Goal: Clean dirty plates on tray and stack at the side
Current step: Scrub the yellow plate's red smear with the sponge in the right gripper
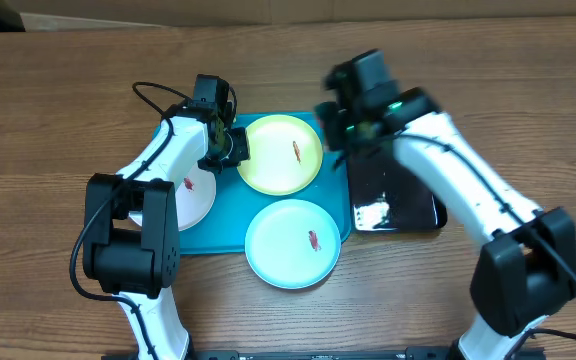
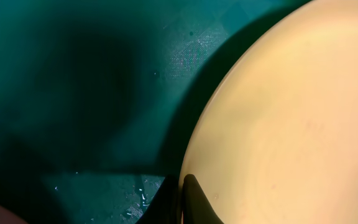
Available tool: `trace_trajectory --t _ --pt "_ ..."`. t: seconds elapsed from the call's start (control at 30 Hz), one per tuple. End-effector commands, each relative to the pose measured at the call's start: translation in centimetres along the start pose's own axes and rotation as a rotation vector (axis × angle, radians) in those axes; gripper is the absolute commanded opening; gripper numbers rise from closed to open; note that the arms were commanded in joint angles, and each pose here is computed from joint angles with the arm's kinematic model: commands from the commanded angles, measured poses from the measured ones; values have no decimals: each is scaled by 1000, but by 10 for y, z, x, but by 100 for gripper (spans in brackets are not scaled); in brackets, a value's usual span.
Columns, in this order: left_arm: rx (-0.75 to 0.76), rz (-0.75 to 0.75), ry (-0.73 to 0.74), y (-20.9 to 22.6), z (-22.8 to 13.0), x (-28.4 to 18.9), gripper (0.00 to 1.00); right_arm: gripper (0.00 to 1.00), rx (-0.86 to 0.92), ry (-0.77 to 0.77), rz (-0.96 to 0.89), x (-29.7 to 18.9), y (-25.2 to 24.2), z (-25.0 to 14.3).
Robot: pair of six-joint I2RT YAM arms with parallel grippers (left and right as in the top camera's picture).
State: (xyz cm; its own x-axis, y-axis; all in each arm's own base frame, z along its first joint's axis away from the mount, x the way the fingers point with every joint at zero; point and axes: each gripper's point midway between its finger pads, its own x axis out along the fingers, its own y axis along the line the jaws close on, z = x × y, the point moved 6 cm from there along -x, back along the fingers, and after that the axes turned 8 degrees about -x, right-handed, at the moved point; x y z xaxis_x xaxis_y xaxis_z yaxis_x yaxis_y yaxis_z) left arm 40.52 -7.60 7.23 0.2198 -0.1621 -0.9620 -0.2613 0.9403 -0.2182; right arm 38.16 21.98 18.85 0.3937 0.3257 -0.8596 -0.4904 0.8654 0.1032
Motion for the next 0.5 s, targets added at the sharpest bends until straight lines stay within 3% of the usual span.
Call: trace_trajectory --t 0.0,0.47 --pt "-24 3 -4 -1 4 3 4 4 -22 -54 -172 1 6 12" --pt "-24 5 0 0 3 3 4 4 -8 -30 -191 67 20 5"
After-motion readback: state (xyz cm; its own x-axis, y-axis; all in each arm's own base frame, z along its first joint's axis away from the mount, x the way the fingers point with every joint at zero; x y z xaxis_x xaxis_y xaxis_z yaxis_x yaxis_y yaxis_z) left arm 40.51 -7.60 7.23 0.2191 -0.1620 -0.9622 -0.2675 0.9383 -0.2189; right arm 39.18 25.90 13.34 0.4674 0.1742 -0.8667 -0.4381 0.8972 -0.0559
